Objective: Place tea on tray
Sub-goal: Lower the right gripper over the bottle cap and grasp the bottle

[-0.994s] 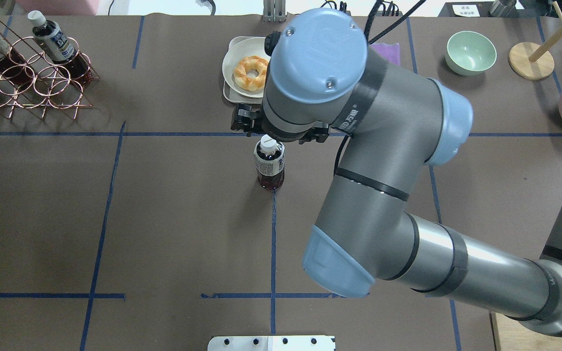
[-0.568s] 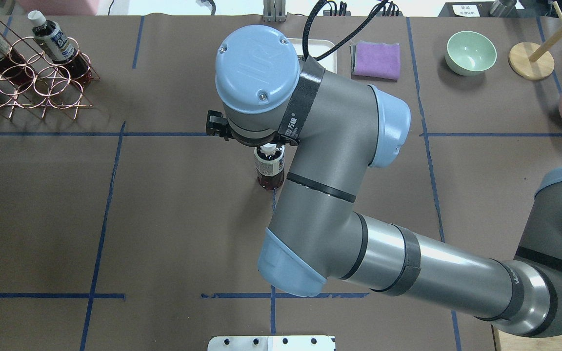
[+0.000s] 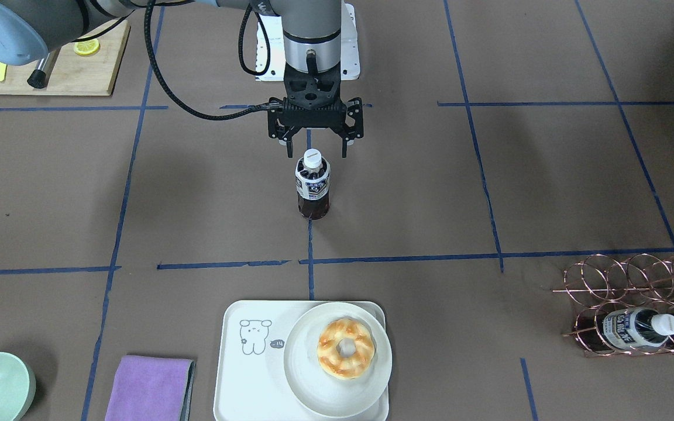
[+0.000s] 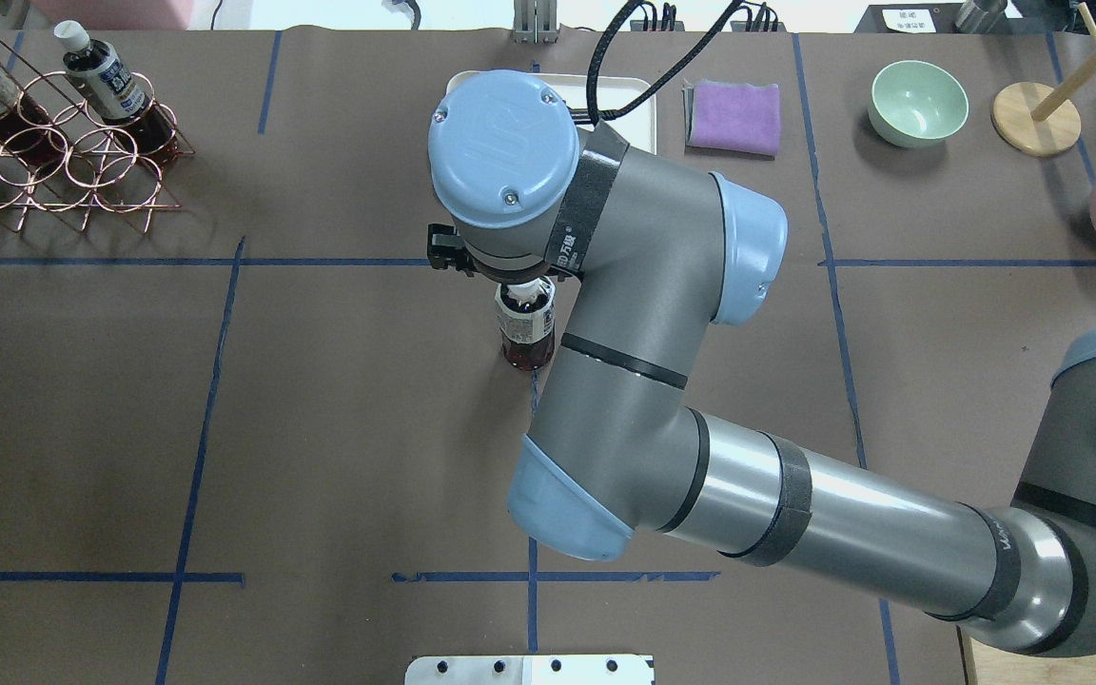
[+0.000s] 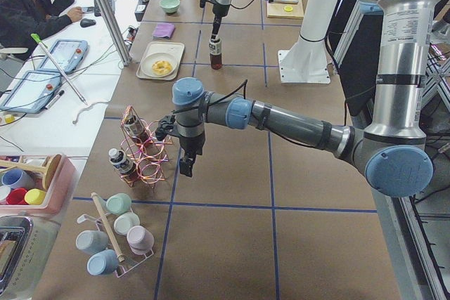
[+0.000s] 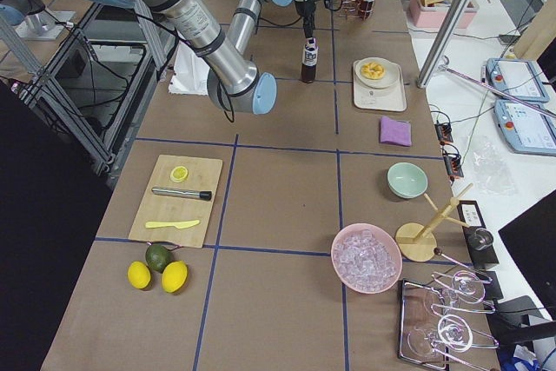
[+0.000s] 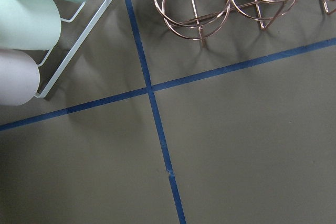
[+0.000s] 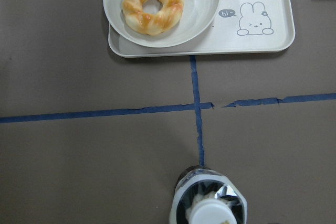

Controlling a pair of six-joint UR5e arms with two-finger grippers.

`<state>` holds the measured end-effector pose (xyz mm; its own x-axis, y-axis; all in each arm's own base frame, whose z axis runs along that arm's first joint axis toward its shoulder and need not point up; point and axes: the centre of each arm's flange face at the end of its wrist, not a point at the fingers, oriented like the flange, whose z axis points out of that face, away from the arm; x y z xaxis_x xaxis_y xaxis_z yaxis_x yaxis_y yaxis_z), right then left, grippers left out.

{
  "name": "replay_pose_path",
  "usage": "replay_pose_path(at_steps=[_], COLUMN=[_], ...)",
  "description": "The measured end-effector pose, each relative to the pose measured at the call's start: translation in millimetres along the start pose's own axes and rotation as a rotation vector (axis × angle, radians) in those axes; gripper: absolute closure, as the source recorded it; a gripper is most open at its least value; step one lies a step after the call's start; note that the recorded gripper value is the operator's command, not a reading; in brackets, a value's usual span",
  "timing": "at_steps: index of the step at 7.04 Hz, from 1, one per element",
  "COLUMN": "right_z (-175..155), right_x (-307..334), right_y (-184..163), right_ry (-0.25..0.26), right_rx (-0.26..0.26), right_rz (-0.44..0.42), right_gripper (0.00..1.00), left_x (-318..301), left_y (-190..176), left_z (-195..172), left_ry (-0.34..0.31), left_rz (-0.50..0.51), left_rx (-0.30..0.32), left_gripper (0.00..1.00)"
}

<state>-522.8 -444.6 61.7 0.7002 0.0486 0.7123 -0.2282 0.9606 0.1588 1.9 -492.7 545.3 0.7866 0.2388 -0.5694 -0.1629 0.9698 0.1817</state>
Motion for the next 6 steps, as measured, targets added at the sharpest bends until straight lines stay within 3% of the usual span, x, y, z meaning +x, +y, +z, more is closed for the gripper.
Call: replay_pose_path(at_steps=[3,4,5,6], right_z=[8.7,9.2,9.6,9.6], right_x=[7.2,7.7,8.0,8.2], right_y=[0.0,-0.1,0.0,-0.3], right_ry=[0.017,0.018,0.018,0.019], right_rx=[-0.005,-0.005,-0.005,-0.005], right_rz=[-0.013,-0.013,-0.013,-0.012], right_gripper=[0.47,0.62,0.89,1.0], left_x=[0.1,0.3,0.3,0.1], left_y=[-0.6,-1.0,-1.2,-1.1], left_z=[-0.4,-0.7,-0.7,-0.6], left_ry=[-0.001,-0.001,-0.002,-0.003], left_rz=[0.001,0.001,-0.001,-0.002], left_rx=[0.003,0.005,0.005,0.005], left_gripper=[0.0,0.0,0.0,0.0])
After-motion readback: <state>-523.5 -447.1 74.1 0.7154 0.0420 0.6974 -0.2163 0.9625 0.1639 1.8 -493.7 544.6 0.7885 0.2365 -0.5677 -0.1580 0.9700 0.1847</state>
